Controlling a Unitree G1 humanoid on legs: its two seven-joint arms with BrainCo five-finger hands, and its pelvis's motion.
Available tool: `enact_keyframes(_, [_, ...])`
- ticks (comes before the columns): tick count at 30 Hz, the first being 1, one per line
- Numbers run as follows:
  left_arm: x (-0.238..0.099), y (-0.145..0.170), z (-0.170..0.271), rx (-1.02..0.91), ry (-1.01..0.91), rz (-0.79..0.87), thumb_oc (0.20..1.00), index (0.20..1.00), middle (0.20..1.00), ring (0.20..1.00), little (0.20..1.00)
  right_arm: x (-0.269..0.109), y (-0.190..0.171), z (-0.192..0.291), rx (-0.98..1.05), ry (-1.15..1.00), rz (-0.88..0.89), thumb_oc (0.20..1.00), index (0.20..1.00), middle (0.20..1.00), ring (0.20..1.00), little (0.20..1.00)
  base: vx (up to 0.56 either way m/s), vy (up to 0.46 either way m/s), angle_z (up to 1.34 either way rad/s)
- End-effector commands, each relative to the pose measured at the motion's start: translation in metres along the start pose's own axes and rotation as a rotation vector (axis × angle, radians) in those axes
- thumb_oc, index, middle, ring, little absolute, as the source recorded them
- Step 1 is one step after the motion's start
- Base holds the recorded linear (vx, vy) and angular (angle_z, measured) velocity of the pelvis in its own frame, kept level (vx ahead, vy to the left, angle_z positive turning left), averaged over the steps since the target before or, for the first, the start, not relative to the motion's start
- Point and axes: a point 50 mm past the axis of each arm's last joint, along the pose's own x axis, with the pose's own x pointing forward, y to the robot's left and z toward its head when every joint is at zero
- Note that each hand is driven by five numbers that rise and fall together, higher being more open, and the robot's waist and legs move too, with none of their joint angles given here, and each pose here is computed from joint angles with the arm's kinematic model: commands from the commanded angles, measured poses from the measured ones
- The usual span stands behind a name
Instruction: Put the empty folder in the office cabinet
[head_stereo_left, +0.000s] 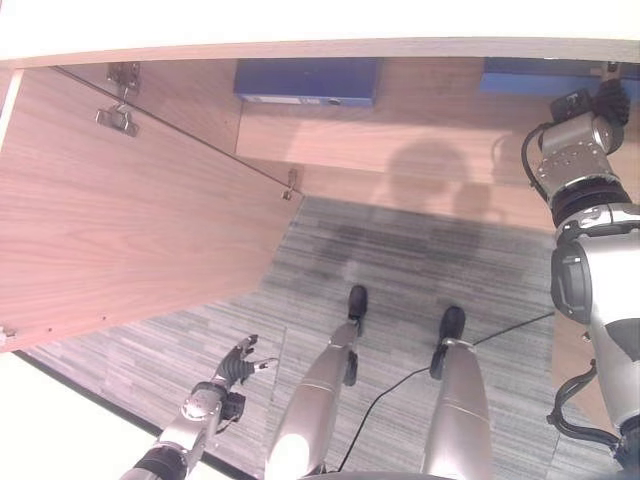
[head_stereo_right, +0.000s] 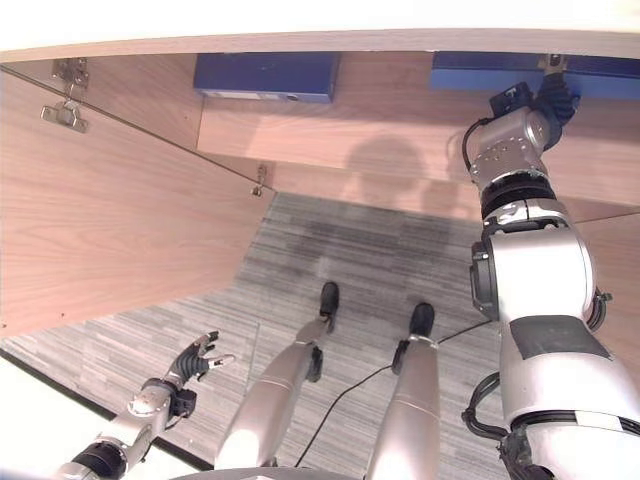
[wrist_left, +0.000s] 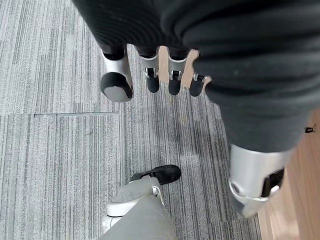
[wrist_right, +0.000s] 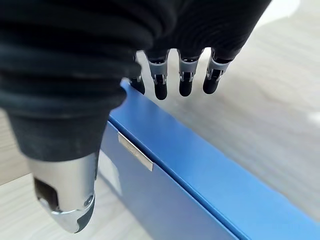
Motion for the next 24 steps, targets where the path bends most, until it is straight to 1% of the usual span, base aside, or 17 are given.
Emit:
enact_keyframes(1, [0.000,0.006,0.000,0.004,0.001,0.028,1.000,1.000,1.000,1.000,1.000,-0.001,0.011,0.022,0.058,-0.047,0.043,1.000,1.000,1.000,1.000,1.000,0.00,0.000,0.00])
enact_keyframes(8, [0.000,0.006,0.002,0.016,-0.014,0.013,1.000,1.000,1.000,1.000,1.000,0.011,-0.012,0.028,0.067,-0.027,-0.026,1.000,1.000,1.000,1.000,1.000,0.00,0.000,0.00])
enact_keyframes(14, [0.001,0.007,0.004,0.031,-0.020,0.007,1.000,1.000,1.000,1.000,1.000,0.019,-0.032,0.028,0.119,-0.005,-0.099,1.000,1.000,1.000,1.000,1.000,-0.01,-0.003,0.04])
enact_keyframes(15, [0.001,0.005,0.004,0.032,-0.017,0.002,1.000,1.000,1.000,1.000,1.000,0.021,-0.044,0.020,0.143,0.020,-0.145,1.000,1.000,1.000,1.000,1.000,0.00,0.000,0.00])
enact_keyframes(16, [0.001,0.005,0.004,0.033,-0.017,0.002,1.000,1.000,1.000,1.000,1.000,0.021,-0.044,0.020,0.143,0.020,-0.146,1.000,1.000,1.000,1.000,1.000,0.00,0.000,0.00])
enact_keyframes(19, [0.003,0.003,0.004,0.033,-0.012,0.000,1.000,1.000,1.000,1.000,1.000,0.023,-0.071,-0.002,0.197,0.086,-0.256,1.000,1.000,1.000,1.000,1.000,0.00,0.000,0.00])
enact_keyframes(24, [0.002,0.003,0.000,0.032,0.005,-0.005,1.000,1.000,1.000,1.000,1.000,0.025,-0.111,-0.015,0.239,0.128,-0.436,1.000,1.000,1.000,1.000,1.000,0.00,0.000,0.00])
